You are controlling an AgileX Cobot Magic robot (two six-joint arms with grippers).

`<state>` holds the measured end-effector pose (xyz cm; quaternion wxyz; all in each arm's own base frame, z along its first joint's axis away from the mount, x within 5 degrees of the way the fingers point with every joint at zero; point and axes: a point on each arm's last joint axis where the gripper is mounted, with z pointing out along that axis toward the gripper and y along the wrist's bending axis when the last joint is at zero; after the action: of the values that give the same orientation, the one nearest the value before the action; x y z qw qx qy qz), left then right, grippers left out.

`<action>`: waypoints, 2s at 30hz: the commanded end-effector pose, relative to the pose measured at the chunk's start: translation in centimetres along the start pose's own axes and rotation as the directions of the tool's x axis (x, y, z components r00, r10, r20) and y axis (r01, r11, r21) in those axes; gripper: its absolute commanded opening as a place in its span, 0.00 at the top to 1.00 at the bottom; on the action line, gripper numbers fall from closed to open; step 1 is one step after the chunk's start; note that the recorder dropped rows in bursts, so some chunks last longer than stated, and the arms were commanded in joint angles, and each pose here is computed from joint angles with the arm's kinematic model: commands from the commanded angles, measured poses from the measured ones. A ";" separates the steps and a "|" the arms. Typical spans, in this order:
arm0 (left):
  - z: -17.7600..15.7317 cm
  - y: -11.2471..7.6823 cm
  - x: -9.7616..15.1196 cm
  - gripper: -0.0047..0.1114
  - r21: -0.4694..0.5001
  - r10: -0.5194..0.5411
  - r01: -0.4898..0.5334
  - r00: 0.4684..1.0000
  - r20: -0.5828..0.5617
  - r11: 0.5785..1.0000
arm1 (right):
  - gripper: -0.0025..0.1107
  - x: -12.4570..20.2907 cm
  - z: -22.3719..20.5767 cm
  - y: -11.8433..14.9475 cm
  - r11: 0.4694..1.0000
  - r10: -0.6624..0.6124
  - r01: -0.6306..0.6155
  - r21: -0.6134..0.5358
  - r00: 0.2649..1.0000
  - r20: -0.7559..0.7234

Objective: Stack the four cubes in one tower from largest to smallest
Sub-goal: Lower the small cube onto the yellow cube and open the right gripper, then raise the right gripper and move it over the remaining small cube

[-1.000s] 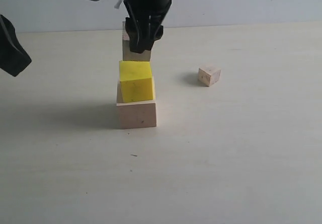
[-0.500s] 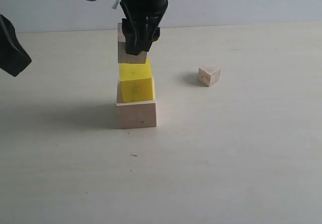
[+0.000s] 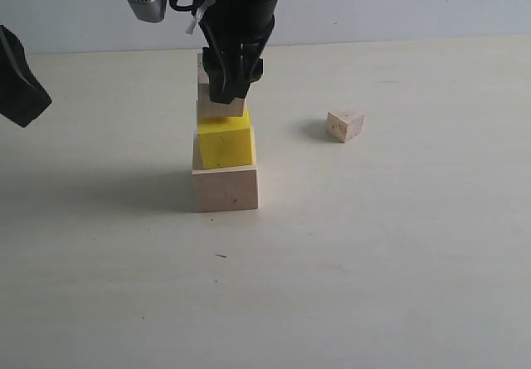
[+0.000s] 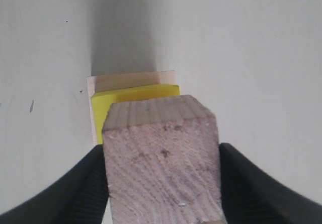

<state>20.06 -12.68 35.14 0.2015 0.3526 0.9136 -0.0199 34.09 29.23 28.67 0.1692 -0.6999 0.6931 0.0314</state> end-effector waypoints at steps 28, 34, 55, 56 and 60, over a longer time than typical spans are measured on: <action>0.0 0.0 0.1 0.96 0.008 0.001 -0.001 1.000 -0.004 1.000 | 0.36 0.1 -0.5 -0.2 1.000 0.015 -0.015 0.019 1.000 0.005; 0.0 0.0 0.1 0.96 0.008 0.003 -0.003 1.000 -0.002 1.000 | 0.38 0.3 -5.7 0.2 0.981 0.145 -0.151 0.125 0.988 0.057; 0.0 0.0 0.1 0.96 0.008 -0.001 0.001 1.000 -0.002 1.000 | 0.46 16.0 1.8 -10.2 0.650 0.749 -0.729 0.215 0.663 -0.018; 0.0 0.0 0.1 0.96 0.008 -0.001 0.001 1.000 -0.002 1.000 | 0.45 16.2 2.7 -10.2 0.649 0.753 -0.734 0.202 0.658 -0.029; 0.0 0.0 0.1 0.96 0.008 -0.003 0.003 1.000 -0.004 1.000 | 0.43 16.8 6.2 -10.3 0.645 0.763 -0.745 0.172 0.643 -0.074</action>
<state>20.03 -12.66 35.12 0.1998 0.3562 0.9126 -0.0188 45.52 14.51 21.79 0.1403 -0.3412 0.9294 -0.0010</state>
